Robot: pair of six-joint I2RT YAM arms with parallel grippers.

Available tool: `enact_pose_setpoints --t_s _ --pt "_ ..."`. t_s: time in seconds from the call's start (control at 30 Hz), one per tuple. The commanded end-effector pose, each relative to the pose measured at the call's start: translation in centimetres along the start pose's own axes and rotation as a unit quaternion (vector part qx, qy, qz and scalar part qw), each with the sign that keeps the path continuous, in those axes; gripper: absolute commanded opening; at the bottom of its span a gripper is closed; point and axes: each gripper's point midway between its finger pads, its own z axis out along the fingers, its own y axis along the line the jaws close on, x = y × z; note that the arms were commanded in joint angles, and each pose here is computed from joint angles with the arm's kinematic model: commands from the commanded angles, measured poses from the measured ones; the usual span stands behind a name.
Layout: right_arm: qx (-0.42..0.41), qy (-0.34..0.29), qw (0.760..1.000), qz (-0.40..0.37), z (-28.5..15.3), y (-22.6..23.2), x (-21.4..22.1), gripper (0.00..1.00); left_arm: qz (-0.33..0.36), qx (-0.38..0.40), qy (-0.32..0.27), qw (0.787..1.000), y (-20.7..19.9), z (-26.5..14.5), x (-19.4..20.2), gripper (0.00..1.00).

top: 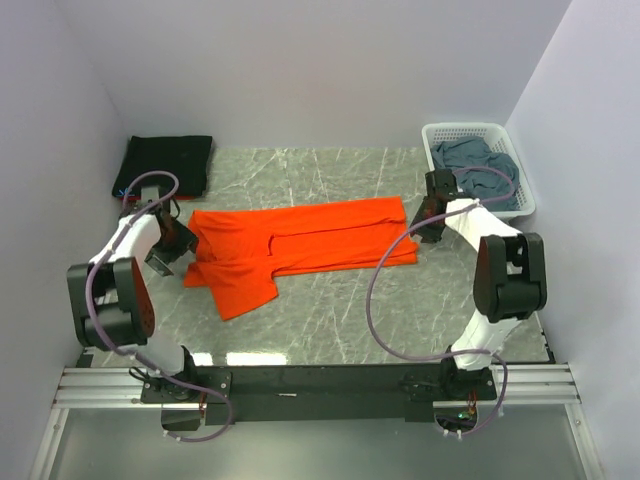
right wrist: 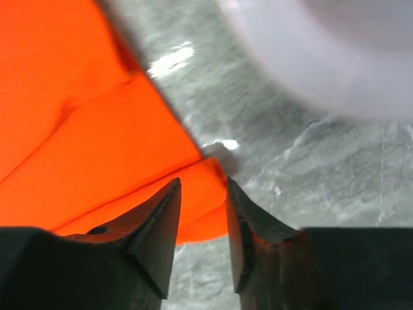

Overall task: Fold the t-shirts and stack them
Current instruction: Fold the tshirt

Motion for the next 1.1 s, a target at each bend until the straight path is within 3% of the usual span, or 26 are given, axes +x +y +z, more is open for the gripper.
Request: enact_pose_setpoints --t_s 0.0,0.1,0.3,0.43,0.6,0.93,1.03,1.07 --pt "-0.052 -0.061 0.997 -0.024 -4.6 2.9 -2.4 0.44 -0.012 0.024 -0.052 0.998 0.1 -3.6 -1.9 0.86" --pt "-0.079 -0.072 0.994 -0.038 -6.8 3.6 -1.6 0.45 -0.014 0.033 -0.059 0.998 1.0 -4.9 -1.1 0.94" --pt "-0.14 -0.083 0.983 -0.079 -10.6 5.1 3.0 0.46 0.024 0.082 -0.031 0.996 1.3 -6.4 5.1 0.91" --pt "-0.179 -0.083 0.976 -0.092 -12.5 5.3 6.1 0.47 0.046 0.116 0.009 0.992 0.5 -6.4 10.2 0.82" --pt "-0.193 -0.069 0.974 -0.094 -12.5 4.0 9.0 0.47 0.063 0.117 0.044 0.99 0.4 -4.7 14.1 0.63" --pt "-0.185 -0.059 0.976 -0.098 -12.2 2.4 10.8 0.47 0.091 0.074 0.094 0.989 0.4 -1.1 17.4 0.57" --pt "-0.182 -0.055 0.977 -0.095 -11.7 2.2 11.0 0.47 0.093 0.054 0.098 0.989 1.0 -0.5 17.9 0.43" --pt "-0.184 -0.053 0.977 -0.094 -11.7 2.3 11.1 0.47 0.093 0.053 0.096 0.99 0.9 -0.5 17.7 0.29"
